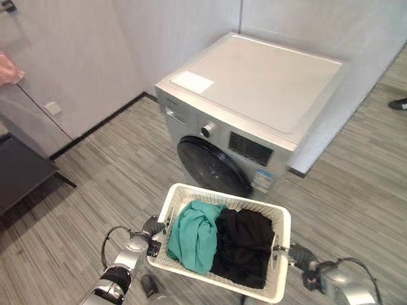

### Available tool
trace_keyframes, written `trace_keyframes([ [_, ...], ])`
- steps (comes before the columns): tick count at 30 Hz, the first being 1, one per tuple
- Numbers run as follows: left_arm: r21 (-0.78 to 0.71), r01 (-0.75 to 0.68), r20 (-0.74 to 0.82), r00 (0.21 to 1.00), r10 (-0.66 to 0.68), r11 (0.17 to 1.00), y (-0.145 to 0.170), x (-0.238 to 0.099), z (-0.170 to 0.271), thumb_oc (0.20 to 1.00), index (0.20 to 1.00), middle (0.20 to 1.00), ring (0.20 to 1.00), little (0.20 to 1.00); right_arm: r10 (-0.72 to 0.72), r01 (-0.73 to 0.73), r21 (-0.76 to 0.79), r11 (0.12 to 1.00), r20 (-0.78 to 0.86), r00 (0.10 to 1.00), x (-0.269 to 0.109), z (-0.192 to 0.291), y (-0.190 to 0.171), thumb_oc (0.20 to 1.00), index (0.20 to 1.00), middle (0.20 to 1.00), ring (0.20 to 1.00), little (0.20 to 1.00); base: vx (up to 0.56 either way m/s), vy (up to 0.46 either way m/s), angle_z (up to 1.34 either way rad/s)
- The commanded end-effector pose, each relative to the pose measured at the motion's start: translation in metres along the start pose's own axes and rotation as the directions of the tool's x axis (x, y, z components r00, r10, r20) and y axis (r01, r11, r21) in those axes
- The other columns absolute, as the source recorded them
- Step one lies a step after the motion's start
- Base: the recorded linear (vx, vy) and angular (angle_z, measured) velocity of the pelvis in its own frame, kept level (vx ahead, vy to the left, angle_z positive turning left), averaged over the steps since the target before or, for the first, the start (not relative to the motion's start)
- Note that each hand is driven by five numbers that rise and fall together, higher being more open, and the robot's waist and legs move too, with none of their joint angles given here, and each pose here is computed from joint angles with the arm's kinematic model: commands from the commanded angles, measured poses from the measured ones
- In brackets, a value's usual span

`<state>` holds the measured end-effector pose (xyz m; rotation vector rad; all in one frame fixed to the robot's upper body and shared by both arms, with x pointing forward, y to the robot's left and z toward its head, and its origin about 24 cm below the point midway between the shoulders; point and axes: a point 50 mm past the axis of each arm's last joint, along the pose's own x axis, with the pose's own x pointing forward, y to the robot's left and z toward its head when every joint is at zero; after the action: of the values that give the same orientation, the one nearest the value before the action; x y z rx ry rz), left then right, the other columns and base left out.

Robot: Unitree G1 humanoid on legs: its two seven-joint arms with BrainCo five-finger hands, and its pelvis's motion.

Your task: Grab the laundry basket,head to the washer,open it,put in the laundry and shut it.

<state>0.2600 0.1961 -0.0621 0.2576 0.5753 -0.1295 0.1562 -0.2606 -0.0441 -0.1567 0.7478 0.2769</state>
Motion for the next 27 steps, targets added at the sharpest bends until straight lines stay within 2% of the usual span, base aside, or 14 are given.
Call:
trace_keyframes([
  [1,0.027,-0.051,0.120,0.992,0.047,0.998,0.038,-0.004,0.028,0.200,0.200,0.200,0.200,0.200,0.409,-0.443,0.019,0.896,0.349,0.843,0.004,0.062,0.063,0.200,0.200,0.200,0.200,0.200,0.25,0.423,0.13],
  [6,0.114,-0.125,0.210,0.973,0.099,0.986,0.069,-0.014,0.053,0.200,0.200,0.200,0.200,0.200,0.490,-0.493,-0.088,0.865,0.358,0.795,0.013,0.082,0.080,0.200,0.200,0.200,0.200,0.200,0.24,0.455,0.03],
  [12,0.101,-0.224,0.199,0.959,0.201,0.969,0.103,-0.034,0.040,0.200,0.200,0.200,0.200,0.200,0.577,-0.560,-0.164,0.812,0.376,0.726,0.027,0.111,0.099,0.200,0.200,0.200,0.200,0.200,0.12,0.324,-0.70],
  [16,0.059,-0.231,0.173,0.961,0.218,0.971,0.103,-0.035,0.032,0.200,0.200,0.200,0.200,0.200,0.607,-0.589,-0.170,0.790,0.353,0.712,0.032,0.115,0.104,0.200,0.200,0.200,0.200,0.200,0.12,0.108,-0.69],
  [27,-0.023,-0.130,0.169,0.977,0.132,0.991,0.067,-0.015,0.035,0.200,0.200,0.200,0.200,0.200,0.553,-0.542,-0.140,0.829,0.352,0.755,0.028,0.111,0.086,0.200,0.200,0.200,0.200,0.200,0.08,-0.117,-0.13],
])
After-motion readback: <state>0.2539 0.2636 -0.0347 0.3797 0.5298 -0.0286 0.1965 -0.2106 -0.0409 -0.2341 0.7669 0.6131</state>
